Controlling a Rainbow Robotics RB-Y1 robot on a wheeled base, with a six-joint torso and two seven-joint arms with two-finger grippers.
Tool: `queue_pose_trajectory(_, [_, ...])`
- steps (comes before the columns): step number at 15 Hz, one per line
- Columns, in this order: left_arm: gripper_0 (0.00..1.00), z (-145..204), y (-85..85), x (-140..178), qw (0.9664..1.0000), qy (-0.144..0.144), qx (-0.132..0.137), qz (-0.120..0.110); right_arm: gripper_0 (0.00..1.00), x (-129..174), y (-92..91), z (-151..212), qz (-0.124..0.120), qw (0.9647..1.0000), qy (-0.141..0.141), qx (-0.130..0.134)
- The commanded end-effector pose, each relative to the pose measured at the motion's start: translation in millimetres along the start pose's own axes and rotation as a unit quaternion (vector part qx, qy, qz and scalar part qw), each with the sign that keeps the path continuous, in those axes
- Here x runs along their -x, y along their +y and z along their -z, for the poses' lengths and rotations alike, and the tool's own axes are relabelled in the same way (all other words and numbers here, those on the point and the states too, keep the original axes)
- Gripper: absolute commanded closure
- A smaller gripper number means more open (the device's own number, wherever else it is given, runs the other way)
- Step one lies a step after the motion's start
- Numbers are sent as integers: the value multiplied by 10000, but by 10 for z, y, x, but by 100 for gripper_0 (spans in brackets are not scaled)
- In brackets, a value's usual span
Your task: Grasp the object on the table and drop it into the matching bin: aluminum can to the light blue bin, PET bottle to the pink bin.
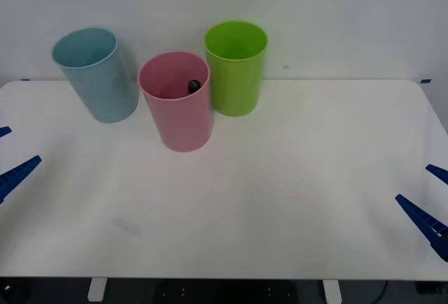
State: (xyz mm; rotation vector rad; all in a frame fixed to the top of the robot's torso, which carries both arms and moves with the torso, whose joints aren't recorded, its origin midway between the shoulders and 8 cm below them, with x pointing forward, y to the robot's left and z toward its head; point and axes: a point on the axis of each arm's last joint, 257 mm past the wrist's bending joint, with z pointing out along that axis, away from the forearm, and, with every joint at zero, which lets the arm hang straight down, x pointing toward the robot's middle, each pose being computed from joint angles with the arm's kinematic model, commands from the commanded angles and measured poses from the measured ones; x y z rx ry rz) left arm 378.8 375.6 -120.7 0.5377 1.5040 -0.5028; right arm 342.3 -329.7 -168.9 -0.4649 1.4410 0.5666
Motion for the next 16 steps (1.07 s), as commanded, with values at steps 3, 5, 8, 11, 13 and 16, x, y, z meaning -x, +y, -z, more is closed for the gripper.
queue_pose_trajectory(3, [0,342,-112,-293,9994,254,129,192,0,0,0,0,0,10000,0,0])
queue_pose_trajectory(5, [0,417,-154,-348,9991,280,144,287,0,0,0,0,0,10000,0,0])
queue_pose_trajectory(8, [0,437,-181,-384,9990,293,132,311,0,0,0,0,0,10000,0,0])
queue_pose_trajectory(11, [0,459,-210,-428,9988,330,125,352,0,0,0,0,0,10000,0,0])
queue_pose_trajectory(13, [0,472,-214,-438,9987,340,132,360,0,0,0,0,0,10000,0,0])
queue_pose_trajectory(16, [0,474,-232,-451,9986,357,118,370,0,0,0,0,0,10000,0,0])
